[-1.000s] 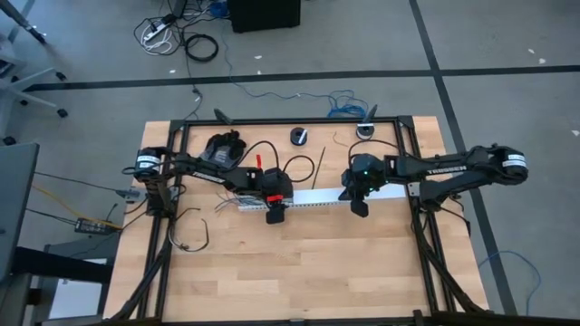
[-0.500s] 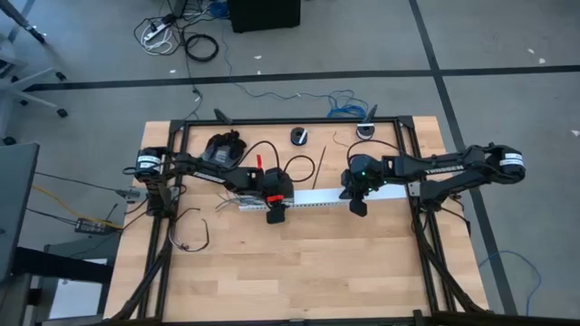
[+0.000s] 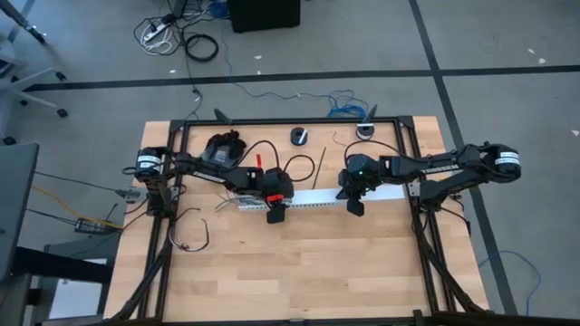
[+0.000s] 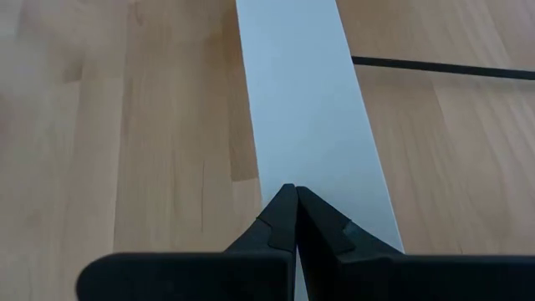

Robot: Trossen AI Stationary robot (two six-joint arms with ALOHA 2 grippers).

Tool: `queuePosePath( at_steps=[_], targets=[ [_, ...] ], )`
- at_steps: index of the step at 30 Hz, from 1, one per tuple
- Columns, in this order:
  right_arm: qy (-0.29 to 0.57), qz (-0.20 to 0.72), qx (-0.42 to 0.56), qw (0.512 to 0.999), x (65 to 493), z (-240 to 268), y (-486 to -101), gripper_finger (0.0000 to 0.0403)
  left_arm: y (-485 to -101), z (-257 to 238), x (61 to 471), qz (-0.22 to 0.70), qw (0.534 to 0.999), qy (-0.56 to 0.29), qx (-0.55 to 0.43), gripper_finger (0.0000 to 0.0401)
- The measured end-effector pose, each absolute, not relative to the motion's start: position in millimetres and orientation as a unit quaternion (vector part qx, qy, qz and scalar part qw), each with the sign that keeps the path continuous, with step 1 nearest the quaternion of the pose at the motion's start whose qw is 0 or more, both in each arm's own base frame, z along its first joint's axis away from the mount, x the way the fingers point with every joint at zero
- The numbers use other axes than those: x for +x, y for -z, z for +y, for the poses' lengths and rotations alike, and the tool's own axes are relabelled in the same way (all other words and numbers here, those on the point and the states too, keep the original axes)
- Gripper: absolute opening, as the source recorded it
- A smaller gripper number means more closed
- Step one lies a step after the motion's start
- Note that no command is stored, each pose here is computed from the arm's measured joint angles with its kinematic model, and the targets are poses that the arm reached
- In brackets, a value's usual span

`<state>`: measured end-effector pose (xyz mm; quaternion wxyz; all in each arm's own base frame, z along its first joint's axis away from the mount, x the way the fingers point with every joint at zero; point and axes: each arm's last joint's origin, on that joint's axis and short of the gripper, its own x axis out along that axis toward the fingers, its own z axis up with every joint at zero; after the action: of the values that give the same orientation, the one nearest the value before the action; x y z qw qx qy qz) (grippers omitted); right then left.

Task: Ziptie cables
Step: Close the white cable duct

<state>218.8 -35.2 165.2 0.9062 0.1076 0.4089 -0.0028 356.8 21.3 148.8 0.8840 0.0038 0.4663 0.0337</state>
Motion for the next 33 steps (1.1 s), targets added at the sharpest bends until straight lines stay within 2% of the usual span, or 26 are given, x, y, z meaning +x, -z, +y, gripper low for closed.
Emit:
queuePosePath(
  at_steps=[16, 26, 33],
  targets=[
    [-0.015, 0.386, 0.105, 0.916, 223, -35, -168, 0.0000, -150, 21, 359, 0.455, 0.890, -0.031, 0.002, 0.0224],
    [-0.032, 0.406, 0.118, 0.906, 236, -36, -147, 0.0000, -150, 21, 359, 0.454, 0.890, -0.031, 0.003, 0.0224],
    [-0.040, 0.398, 0.109, 0.910, 244, -38, -152, 0.0000, -150, 21, 359, 0.454, 0.890, -0.031, 0.003, 0.0224]
  ],
)
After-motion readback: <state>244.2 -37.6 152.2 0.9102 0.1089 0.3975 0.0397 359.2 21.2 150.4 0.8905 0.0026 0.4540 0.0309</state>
